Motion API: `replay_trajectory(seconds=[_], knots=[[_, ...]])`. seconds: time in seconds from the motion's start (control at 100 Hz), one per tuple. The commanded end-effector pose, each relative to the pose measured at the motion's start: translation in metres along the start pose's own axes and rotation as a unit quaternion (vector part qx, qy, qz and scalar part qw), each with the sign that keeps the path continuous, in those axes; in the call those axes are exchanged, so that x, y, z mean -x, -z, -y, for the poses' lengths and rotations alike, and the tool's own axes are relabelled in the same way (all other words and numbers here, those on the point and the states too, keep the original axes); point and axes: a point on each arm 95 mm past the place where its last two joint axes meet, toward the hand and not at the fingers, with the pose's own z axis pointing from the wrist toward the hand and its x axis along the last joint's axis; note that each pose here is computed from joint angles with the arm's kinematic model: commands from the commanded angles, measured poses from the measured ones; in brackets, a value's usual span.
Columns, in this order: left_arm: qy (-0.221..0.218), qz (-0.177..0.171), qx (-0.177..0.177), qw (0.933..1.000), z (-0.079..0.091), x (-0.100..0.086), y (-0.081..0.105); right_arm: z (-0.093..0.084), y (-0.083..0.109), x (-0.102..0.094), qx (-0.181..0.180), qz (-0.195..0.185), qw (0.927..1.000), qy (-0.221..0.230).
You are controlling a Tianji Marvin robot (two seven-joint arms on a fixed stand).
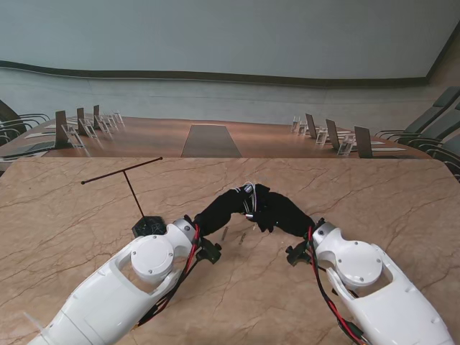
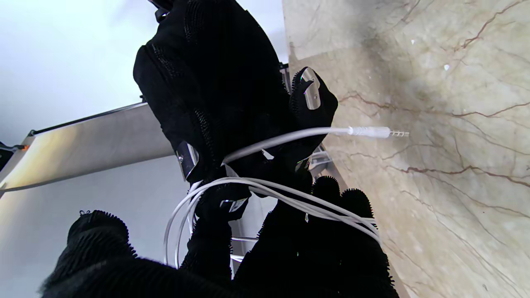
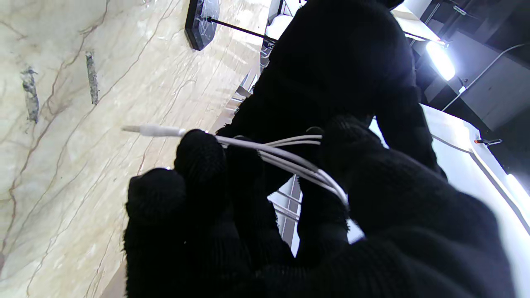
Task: Take the wired earphone off the rack, coil the cable and place them on the table
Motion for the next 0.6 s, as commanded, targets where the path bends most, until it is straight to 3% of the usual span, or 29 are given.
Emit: replay_trajectory(seconds=[0.0,0.36,0.59], knots=[[0.007,-0.006,0.019,0.9998,-0.016,-0.002,-0.002,0.004,-0.003,-0.01,0.005,-0.019,0.9998,-0.005],[0.013,-0.003,0.02,0.9997,-0.02,-0.001,-0.006,0.012,-0.011,-0.014,0.026,-0.036,0.9985,-0.031],[0.014,-0.005,0.012,0.9998,-0.018,-0.001,-0.006,0.015,-0.014,-0.015,0.032,-0.031,0.9989,-0.016]])
